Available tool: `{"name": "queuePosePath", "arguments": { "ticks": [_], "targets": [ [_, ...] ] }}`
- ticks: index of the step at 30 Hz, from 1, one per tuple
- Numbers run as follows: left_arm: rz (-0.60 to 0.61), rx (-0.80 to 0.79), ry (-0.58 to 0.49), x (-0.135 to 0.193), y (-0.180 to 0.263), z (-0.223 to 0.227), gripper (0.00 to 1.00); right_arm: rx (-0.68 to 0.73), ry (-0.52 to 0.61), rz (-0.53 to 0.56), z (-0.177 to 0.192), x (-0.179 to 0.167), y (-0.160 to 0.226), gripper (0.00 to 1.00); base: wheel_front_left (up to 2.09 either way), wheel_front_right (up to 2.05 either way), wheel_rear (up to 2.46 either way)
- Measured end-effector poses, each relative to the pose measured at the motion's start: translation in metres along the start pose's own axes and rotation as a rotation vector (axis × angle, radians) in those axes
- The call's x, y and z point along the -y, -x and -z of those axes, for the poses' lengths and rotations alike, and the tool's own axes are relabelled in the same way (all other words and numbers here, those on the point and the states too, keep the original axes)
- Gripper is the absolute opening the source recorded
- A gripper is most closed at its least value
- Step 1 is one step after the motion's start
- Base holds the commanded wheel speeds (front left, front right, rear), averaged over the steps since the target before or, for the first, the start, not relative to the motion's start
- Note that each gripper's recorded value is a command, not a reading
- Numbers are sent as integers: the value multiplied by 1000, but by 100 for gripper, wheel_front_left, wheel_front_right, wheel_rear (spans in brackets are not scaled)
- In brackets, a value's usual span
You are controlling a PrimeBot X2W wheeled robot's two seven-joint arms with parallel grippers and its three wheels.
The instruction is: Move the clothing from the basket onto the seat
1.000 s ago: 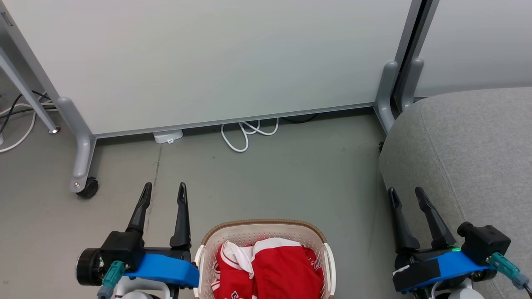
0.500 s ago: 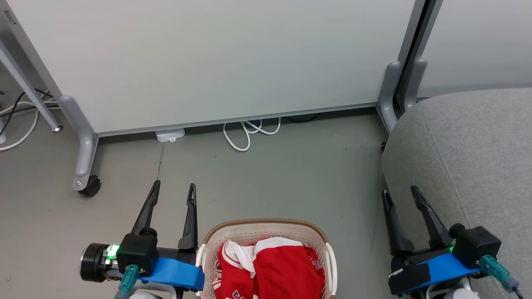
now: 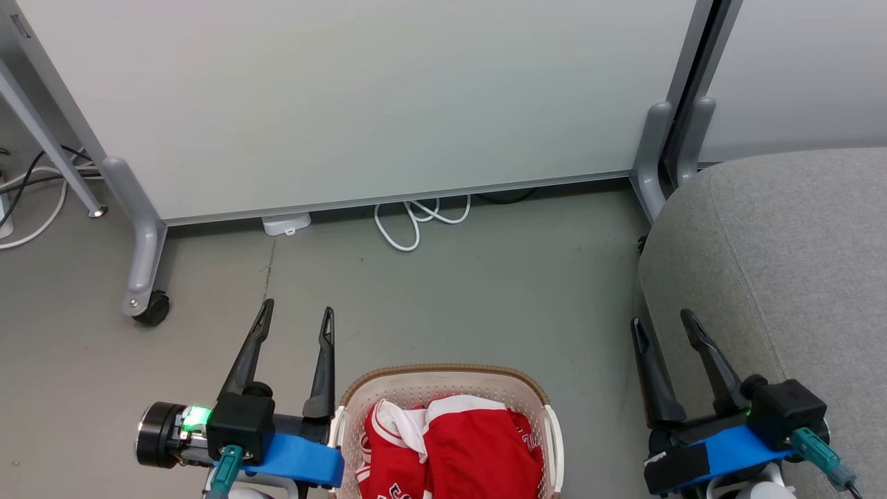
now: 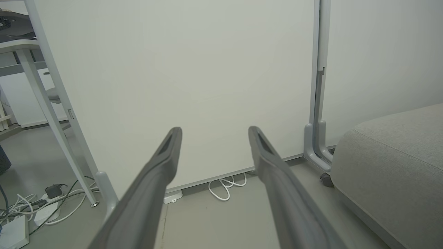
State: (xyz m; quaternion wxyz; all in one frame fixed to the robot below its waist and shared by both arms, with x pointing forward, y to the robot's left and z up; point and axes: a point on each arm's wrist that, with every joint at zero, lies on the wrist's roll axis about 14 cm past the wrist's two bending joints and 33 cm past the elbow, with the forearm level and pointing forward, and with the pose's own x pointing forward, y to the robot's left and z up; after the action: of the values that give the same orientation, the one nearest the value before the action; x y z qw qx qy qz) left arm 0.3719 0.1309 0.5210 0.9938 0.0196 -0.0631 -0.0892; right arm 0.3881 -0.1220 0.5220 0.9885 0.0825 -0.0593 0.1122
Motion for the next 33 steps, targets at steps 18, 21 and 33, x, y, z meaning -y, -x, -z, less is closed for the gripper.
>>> {"name": "queuePosePath", "arguments": {
  "ticks": [18, 21, 33],
  "targets": [
    [125, -33, -27, 17, -27, 13, 100, -6, -4, 10, 5, 6, -12, 100, 0, 0, 0],
    [181, -63, -52, 24, -38, 24, 100, -17, -7, 20, 10, 11, -17, 100, 0, 0, 0],
    [506, -266, -163, 76, -63, 108, 100, -69, -11, 72, 39, 38, -42, 100, 0, 0, 0]
  ]
}}
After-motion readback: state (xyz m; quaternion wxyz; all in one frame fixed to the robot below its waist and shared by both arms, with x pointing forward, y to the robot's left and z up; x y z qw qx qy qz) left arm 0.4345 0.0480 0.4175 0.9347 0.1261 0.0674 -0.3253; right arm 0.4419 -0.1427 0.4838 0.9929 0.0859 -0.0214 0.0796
